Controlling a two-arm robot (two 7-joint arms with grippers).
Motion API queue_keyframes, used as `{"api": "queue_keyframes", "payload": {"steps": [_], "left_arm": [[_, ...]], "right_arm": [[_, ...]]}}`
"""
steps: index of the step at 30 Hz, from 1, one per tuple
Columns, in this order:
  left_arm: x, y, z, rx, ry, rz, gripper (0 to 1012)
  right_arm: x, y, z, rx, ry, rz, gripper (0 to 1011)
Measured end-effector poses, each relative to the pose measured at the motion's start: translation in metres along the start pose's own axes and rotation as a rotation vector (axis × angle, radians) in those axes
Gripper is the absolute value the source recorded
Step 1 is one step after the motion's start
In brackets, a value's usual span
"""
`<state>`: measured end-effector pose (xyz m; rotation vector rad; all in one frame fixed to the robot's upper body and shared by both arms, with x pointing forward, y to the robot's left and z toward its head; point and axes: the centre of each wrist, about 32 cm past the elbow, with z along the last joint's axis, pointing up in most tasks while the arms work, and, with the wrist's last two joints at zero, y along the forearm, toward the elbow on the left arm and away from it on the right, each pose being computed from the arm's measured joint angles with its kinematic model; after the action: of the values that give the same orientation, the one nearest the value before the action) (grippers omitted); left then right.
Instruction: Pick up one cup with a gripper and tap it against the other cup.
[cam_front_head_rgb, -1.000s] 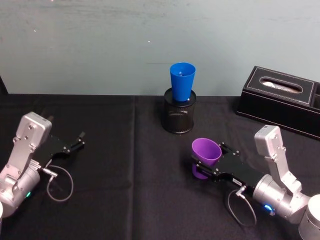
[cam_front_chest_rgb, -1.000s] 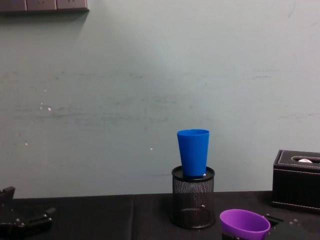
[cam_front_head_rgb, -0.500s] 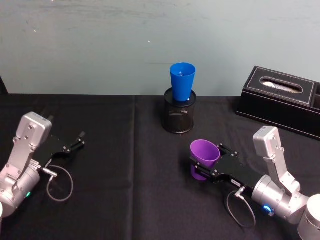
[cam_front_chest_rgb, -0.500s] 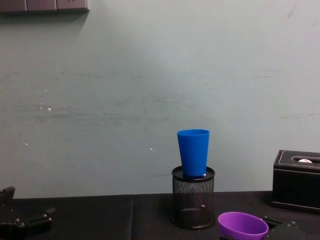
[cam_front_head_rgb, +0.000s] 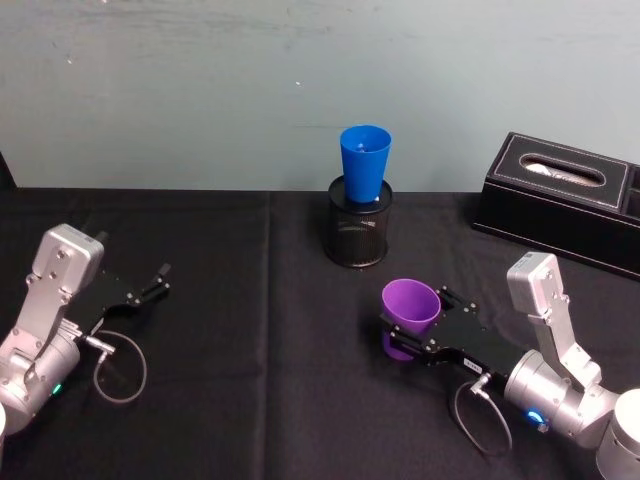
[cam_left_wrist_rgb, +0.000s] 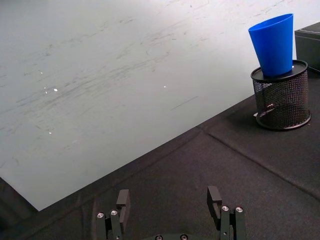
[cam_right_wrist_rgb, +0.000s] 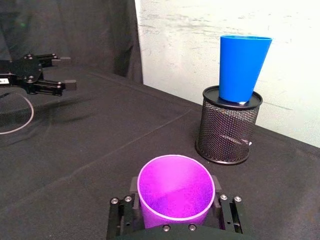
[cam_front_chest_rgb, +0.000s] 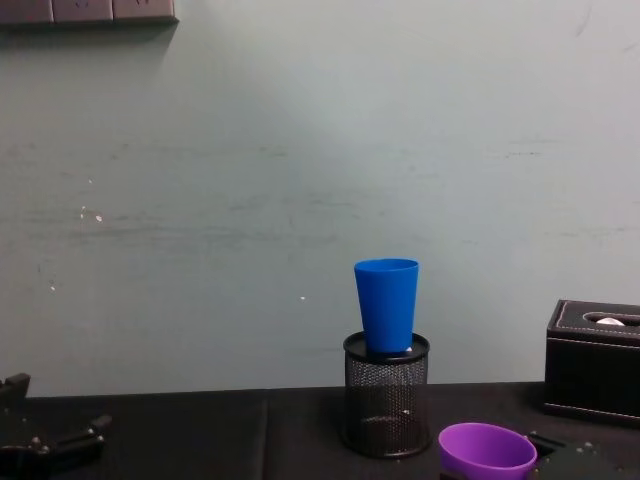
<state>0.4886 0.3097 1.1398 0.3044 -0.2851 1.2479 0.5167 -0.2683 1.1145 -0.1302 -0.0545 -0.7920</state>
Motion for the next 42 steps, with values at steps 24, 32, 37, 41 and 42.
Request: {"api": "queue_keyframes", "payload": {"steps": [24, 32, 37, 41, 42], "left_arm": [[0.0, 0.0, 0.0, 0.0, 0.0, 0.0, 1011], [0.0, 0.0, 0.0, 0.0, 0.0, 0.0, 1011], [0.0, 0.0, 0.0, 0.0, 0.0, 0.0, 1011], [0.0, 0.0, 0.0, 0.0, 0.0, 0.0, 1011], [0.0, 0.0, 0.0, 0.0, 0.0, 0.0, 1011]], "right_arm": [[-0.0003, -0.0001, 0.0001, 0.0, 0.0, -0.002, 1002], [-0.0006, -0.0002, 0.0006, 0.013, -0.005, -0.002, 1003], [-0.0009, -0.0013, 0.0015, 0.038, -0.01, 0.002, 1003], [-0.0013, -0.0025, 0.0029, 0.059, -0.015, 0.001, 1003], [-0.0013, -0.0028, 0.0032, 0.063, -0.016, 0.0, 1003]]}}
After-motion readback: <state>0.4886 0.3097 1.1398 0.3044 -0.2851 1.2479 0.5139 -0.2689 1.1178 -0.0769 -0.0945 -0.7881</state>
